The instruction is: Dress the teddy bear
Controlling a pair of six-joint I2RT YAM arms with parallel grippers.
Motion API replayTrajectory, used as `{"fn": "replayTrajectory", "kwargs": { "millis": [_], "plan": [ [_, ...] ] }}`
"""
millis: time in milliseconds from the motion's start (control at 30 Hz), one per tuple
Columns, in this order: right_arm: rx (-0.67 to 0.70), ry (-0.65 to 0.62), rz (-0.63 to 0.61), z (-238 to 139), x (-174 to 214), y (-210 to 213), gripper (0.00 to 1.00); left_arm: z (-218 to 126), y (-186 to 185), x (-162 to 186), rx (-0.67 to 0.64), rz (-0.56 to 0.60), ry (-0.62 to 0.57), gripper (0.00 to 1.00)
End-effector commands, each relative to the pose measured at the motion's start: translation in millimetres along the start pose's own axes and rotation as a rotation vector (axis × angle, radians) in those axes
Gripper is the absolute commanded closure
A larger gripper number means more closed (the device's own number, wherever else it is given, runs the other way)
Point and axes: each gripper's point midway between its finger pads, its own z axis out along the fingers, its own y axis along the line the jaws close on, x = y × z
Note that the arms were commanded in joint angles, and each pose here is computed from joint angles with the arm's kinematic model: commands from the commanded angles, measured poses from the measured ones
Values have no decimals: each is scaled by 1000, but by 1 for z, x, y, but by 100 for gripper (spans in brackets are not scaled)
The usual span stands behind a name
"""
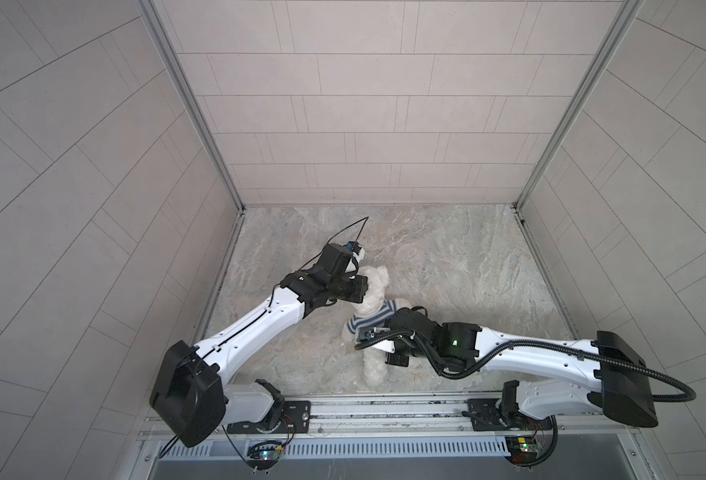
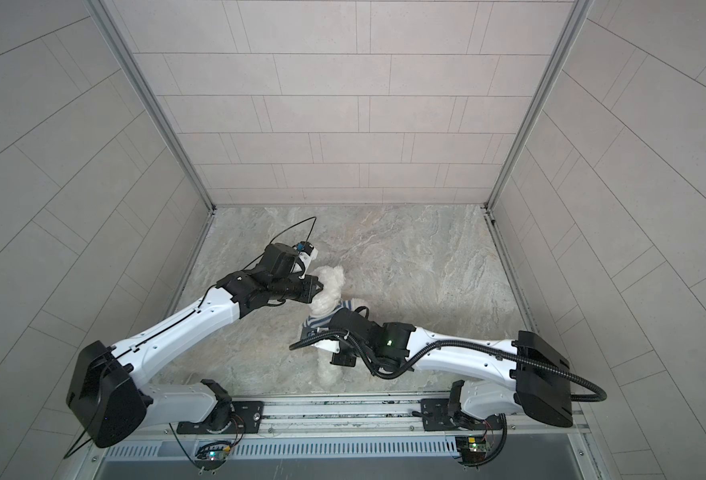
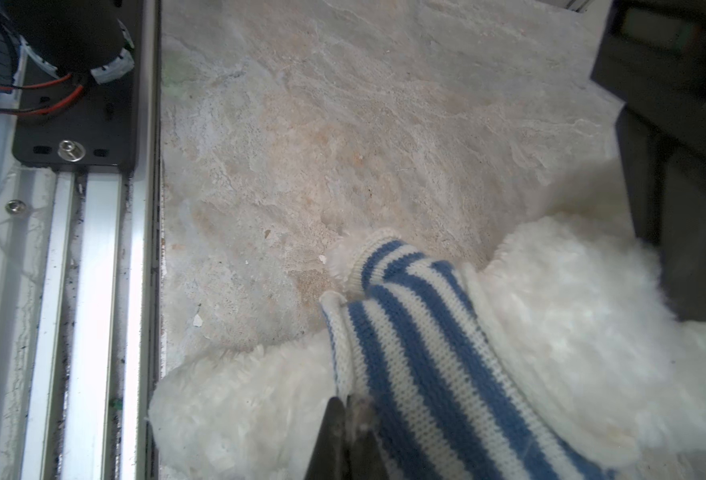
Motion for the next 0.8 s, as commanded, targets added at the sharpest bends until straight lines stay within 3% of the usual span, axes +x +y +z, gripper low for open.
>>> {"fn": "replayTrajectory", "kwargs": {
  "millis": [0, 333, 533, 767],
  "plan": [
    [-71, -26, 12, -9, -3, 21, 100, -10, -3, -18, 31, -6, -66, 100],
    [-96, -102, 85, -5, -6, 35, 100, -11, -3, -20, 34, -3, -66, 100],
    [84, -90, 96, -10, -2, 3, 99, -10, -4, -18, 45, 0, -64, 100],
    [214, -138, 150, -32, -11, -22, 79, -10, -10, -14, 80, 14, -48, 100]
  ]
}}
